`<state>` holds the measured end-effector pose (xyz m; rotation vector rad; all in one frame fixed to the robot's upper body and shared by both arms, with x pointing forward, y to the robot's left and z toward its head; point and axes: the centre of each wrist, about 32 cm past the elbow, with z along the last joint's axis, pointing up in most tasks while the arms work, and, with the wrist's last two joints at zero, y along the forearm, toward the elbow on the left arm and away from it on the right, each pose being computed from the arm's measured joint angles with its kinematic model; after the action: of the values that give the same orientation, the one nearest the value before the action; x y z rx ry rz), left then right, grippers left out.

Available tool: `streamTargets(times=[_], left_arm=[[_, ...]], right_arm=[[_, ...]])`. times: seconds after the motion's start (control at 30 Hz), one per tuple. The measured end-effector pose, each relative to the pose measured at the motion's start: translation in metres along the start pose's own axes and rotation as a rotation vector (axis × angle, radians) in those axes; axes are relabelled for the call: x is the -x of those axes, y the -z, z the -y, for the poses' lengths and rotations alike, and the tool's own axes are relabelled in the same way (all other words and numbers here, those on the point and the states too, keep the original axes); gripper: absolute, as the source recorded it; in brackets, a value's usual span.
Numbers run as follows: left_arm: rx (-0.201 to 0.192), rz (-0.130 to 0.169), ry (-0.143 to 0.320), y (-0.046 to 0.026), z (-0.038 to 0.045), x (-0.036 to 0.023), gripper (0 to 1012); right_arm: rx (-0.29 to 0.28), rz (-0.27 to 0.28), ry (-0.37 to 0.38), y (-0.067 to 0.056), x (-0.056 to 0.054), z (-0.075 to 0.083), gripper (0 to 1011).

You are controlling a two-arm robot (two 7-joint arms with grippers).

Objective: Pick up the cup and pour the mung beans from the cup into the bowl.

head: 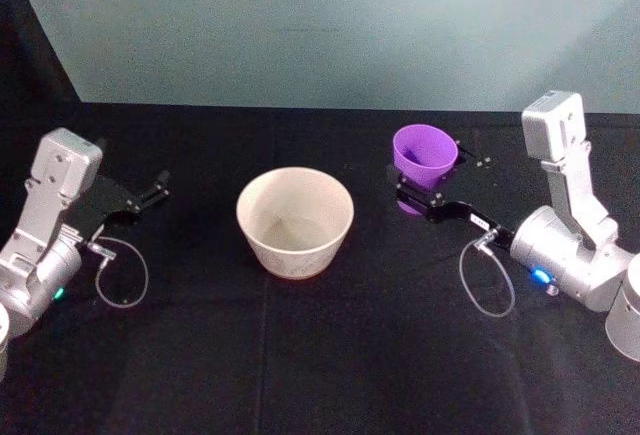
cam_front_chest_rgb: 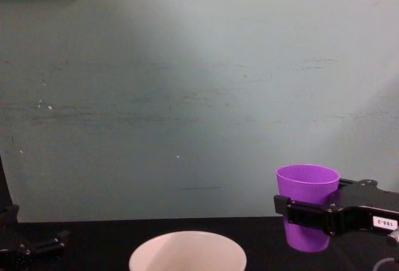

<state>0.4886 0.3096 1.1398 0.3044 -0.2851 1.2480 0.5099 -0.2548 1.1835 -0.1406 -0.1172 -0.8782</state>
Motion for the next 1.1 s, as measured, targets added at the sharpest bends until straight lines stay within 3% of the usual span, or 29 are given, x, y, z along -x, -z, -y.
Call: streamTargets(times=[0.7, 0.77, 0.93, 0.97, 1.1], left_arm=[[0.0, 0.0, 0.0, 0.0, 0.0, 0.0, 1000], [0.0, 0.0, 0.0, 0.0, 0.0, 0.0, 1000], [0.0, 0.0, 0.0, 0.0, 0.0, 0.0, 1000], [0.0, 0.0, 0.0, 0.0, 0.0, 0.0, 1000], [0.0, 0.0, 0.0, 0.0, 0.0, 0.0, 1000]], right_arm=[[0.001, 0.001, -0.001, 0.0, 0.0, 0.0, 724], [0.007, 0.017, -0.005, -0.001, 0.001, -0.001, 724], [0.052, 0.134, -0.013, -0.01, 0.006, -0.006, 726], [0.052, 0.134, -0.013, -0.01, 0.006, -0.006, 724], [0.09, 0.239, -0.014, -0.02, 0.01, -0.012, 724]])
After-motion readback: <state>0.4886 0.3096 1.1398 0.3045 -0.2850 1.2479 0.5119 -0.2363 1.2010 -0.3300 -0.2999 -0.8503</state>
